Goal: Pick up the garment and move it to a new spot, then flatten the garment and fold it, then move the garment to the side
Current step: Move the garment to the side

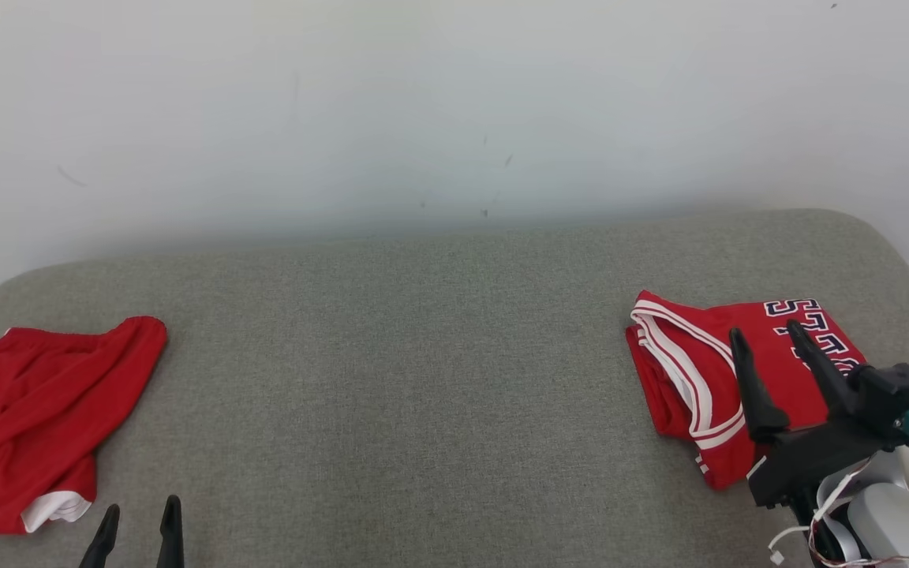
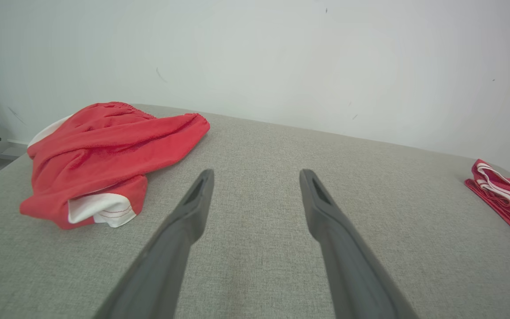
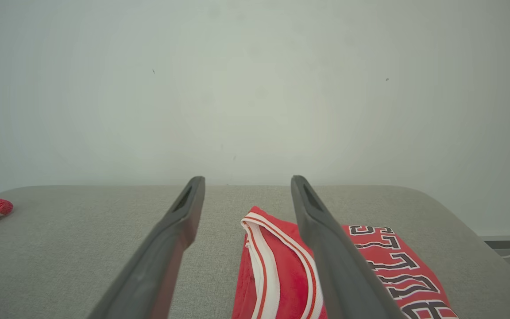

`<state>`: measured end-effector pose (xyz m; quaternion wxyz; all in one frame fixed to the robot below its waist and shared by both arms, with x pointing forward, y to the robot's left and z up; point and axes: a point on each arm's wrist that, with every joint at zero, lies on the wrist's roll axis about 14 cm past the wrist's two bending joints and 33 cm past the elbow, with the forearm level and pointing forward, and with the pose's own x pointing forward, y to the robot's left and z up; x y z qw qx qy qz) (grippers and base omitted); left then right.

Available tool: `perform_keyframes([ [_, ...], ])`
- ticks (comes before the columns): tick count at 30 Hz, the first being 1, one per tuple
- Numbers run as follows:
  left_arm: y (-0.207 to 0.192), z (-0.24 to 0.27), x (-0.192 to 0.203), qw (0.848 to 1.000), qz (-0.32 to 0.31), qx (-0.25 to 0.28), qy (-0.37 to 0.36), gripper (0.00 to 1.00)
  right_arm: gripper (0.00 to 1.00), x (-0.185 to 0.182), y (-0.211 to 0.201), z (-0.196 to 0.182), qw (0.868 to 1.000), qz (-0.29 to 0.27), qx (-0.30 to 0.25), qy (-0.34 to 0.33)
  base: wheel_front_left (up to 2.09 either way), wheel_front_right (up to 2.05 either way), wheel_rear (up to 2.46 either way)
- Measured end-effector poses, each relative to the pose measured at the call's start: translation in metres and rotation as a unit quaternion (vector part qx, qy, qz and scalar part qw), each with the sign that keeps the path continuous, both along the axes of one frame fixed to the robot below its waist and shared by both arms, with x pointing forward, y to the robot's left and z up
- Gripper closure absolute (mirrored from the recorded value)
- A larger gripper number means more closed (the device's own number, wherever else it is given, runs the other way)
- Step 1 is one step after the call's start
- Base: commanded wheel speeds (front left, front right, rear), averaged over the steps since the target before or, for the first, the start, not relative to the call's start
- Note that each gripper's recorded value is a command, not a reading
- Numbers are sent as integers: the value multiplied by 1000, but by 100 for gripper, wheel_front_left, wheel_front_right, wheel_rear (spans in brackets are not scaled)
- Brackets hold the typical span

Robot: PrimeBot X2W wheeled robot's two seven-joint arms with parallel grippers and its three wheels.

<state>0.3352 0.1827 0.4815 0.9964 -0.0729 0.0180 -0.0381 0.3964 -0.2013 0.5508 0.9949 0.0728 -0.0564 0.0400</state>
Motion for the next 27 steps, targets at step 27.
perform_keyframes([
  [27, 4, 16, -6, 999, 0, 33, -22, 0, 0, -56, -21, -36, 998, -52, -34, 27, 0, 0, 0],
])
